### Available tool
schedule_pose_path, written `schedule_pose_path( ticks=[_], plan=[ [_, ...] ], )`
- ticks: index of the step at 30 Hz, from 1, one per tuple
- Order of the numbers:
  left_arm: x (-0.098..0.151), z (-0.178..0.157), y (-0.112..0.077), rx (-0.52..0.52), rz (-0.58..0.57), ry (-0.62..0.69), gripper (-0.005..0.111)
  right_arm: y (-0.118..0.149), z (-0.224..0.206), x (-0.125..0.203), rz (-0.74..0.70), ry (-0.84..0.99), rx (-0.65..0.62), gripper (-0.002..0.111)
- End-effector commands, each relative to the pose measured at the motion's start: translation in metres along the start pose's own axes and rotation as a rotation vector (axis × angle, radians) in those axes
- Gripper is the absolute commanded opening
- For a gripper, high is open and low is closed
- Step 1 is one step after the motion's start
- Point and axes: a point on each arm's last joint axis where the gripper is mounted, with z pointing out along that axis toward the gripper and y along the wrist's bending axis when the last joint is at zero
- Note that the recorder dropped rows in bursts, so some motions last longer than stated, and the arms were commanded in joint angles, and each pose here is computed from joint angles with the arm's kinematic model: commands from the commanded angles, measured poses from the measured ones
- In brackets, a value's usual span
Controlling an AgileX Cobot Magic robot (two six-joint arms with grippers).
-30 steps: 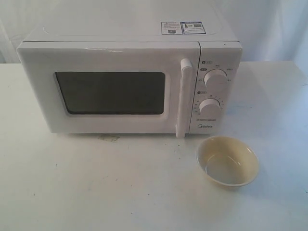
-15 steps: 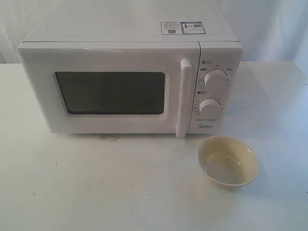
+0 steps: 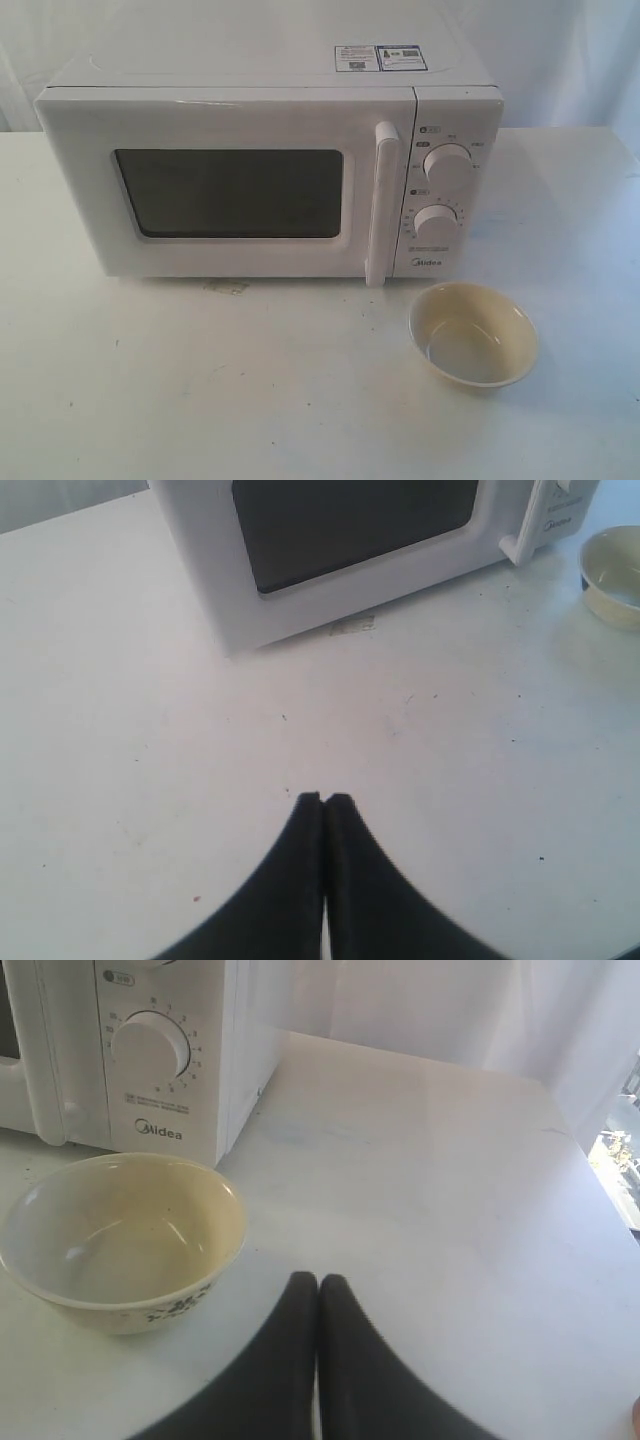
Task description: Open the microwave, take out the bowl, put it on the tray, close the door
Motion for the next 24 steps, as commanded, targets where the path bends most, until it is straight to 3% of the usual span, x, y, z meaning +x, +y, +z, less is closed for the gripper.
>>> schedule_pose_path(
  ticks=[1,5,8,13,18,21,24],
  plan=[
    [-0.01,0.009,0.004,-0.017,0.006,-0.173,0.0,0.0,0.0,0.001,0.003,-0.005,0.002,0.0],
    [-0.013,0.037,0.022,-0.132,-0.032,-0.377,0.0,0.0,0.0,0.001,0.003,-0.005,0.002,0.0],
    [0.004,0.066,0.031,-0.165,-0.117,-0.425,0.0,0.0,0.0,0.001,0.0,-0.005,0.004,0.0],
    [0.06,0.118,0.044,-0.269,-0.169,-0.369,0.0,0.0,0.0,0.001,0.0,-0.005,0.004,0.0],
    [0.1,0.137,0.043,-0.287,-0.324,-0.355,0.0,0.0,0.0,0.001,0.0,-0.005,0.004,0.0],
    [0.107,0.134,0.04,-0.299,-0.291,-0.416,0.0,0.0,0.0,0.001,0.0,-0.005,0.004,0.0],
    [0.114,0.135,0.038,-0.295,-0.234,-0.333,0.0,0.0,0.0,0.001,0.0,-0.005,0.004,0.0]
  ],
)
